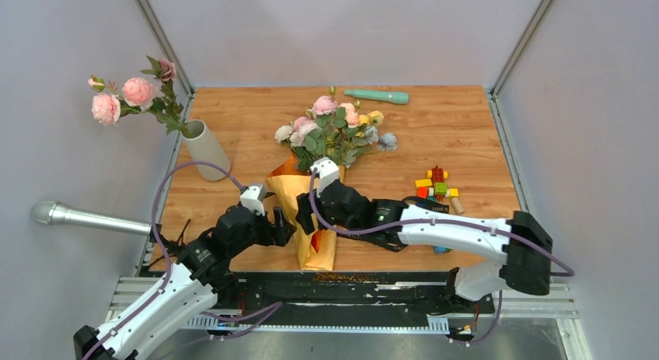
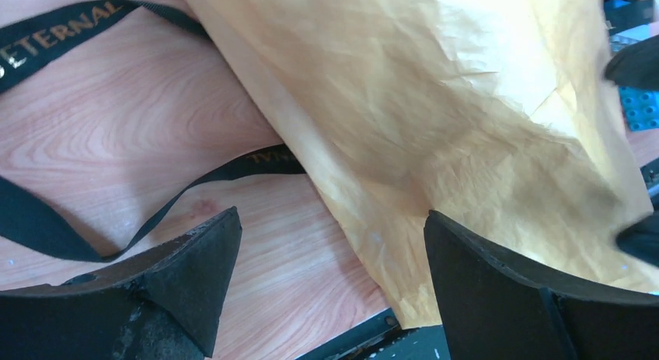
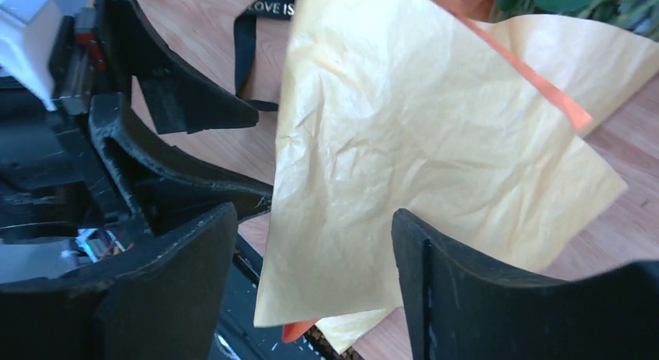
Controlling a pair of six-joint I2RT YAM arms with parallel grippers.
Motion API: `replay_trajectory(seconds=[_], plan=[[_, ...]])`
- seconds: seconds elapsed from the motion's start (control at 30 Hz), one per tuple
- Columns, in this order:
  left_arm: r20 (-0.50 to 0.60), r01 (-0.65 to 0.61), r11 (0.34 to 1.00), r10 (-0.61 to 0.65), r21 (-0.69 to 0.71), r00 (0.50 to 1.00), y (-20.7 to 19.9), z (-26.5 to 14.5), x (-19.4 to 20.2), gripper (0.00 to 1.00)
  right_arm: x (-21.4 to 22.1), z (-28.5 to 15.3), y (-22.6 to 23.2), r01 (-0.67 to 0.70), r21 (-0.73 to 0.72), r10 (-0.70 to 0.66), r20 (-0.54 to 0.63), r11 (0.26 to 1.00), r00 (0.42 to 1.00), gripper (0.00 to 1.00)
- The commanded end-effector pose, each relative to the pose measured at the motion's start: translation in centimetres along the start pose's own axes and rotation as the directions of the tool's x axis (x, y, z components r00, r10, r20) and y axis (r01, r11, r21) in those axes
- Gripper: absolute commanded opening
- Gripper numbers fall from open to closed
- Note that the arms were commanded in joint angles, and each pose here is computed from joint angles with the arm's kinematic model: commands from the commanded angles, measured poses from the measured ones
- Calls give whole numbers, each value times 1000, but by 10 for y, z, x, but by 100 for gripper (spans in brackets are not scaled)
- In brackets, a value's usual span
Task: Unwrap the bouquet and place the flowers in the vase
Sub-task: Unfold the wrapping paper at the center of the board.
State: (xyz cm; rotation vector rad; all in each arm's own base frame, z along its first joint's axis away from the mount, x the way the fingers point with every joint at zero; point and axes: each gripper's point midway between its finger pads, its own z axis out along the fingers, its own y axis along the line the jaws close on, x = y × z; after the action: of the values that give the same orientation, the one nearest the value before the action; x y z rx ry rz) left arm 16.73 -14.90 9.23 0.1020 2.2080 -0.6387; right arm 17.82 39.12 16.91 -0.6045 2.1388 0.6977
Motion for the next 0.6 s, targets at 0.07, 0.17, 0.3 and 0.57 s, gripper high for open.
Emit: replay_trajectory(seconds=[0.07,0.17,0.3,0.57], plan=[[70,-62,997,59,53,996,-21,-9,-37,93,-17,-37,-34,-79,40,75,100,996,992,82],[69,-39,998,36,47,997,-22,-9,-38,93,-12,-43,-55,-137,52,130,110,989,985,87],[86,-8,997,2,71,996,-27,-10,-41,91,2,-47,-80,-268,10,264,134,963,955,94],[72,11,988,-22,152,997,-42,-5,-38,88,24,-49,-108,-452,-55,453,212,890,866,100]])
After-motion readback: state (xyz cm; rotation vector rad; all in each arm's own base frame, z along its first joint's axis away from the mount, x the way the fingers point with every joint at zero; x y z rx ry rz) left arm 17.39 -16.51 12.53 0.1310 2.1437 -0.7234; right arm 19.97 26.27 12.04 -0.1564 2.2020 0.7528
